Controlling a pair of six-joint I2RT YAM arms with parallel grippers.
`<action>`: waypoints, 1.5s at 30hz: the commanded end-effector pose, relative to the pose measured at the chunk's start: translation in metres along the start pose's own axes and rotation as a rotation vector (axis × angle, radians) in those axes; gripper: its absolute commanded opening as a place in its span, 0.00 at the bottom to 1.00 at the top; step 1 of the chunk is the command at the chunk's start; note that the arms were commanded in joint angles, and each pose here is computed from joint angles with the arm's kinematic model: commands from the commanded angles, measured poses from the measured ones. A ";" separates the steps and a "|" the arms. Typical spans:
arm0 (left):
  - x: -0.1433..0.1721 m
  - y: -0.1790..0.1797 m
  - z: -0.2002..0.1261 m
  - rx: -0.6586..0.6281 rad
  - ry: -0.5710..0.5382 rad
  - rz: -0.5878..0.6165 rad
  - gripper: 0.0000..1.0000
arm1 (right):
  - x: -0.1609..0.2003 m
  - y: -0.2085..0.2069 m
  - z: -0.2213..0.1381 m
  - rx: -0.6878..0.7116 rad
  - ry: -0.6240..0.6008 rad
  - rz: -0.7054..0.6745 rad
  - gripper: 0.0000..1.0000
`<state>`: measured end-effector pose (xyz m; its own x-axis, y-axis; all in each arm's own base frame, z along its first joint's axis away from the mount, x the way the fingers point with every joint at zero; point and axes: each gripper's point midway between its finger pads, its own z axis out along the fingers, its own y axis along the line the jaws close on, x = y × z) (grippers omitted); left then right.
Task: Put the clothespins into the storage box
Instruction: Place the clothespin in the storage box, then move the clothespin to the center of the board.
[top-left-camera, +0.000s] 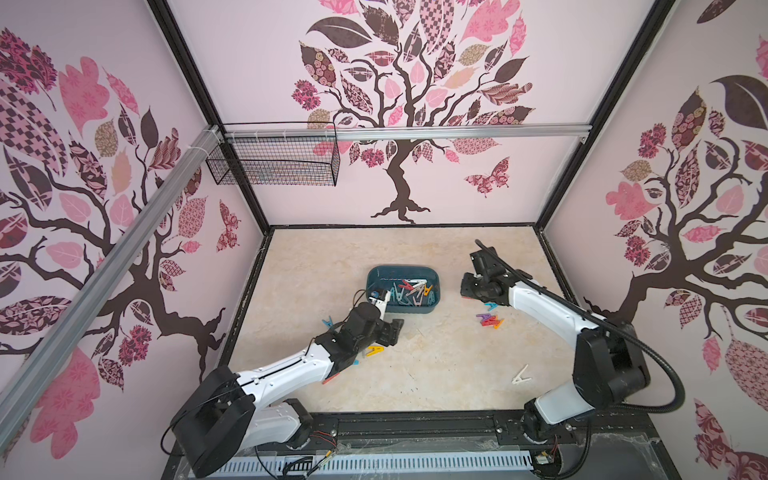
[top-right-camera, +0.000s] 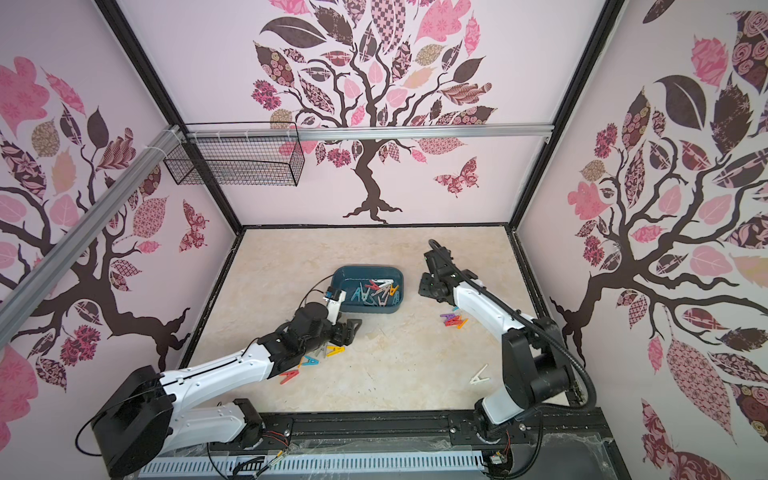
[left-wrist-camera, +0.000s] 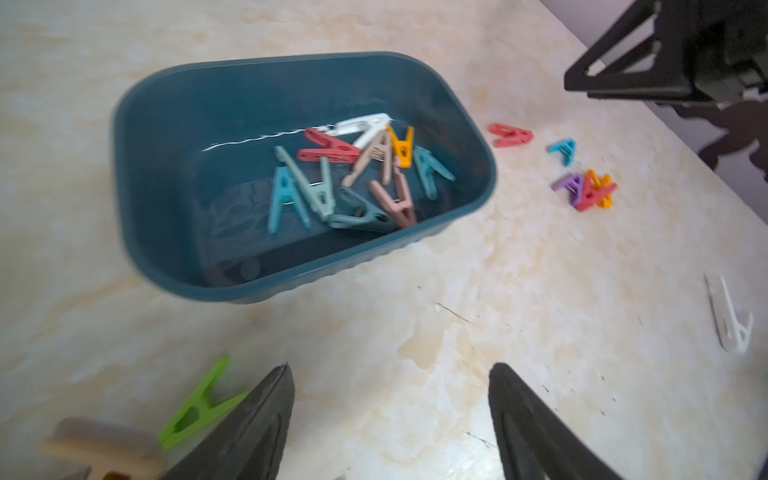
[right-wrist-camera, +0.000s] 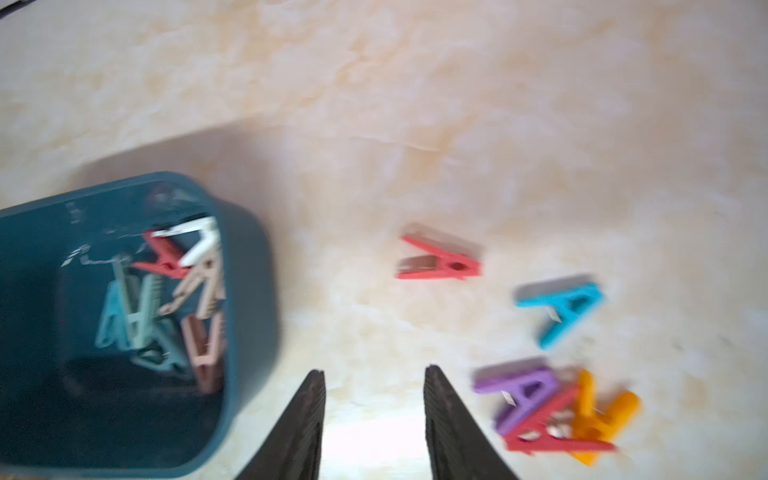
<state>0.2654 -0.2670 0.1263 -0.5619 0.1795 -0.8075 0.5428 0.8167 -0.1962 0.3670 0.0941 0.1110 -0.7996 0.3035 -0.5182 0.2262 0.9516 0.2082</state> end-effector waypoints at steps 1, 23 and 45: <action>-0.018 -0.044 0.010 0.106 -0.014 0.142 0.77 | 0.013 -0.051 -0.008 0.105 -0.004 0.072 0.43; 0.021 -0.106 0.036 0.243 0.122 0.232 0.76 | 0.058 -0.052 0.050 0.085 0.137 0.114 0.37; 0.025 -0.110 0.039 0.260 0.138 0.222 0.76 | 0.073 -0.026 0.016 -0.010 0.199 -0.002 0.34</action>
<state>0.2169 -0.3637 0.0998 -0.4818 0.4367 -0.7597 0.7819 0.6057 -0.1477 0.3121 0.0858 0.0517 -0.8767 0.3126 -0.3656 0.2483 0.9451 0.2126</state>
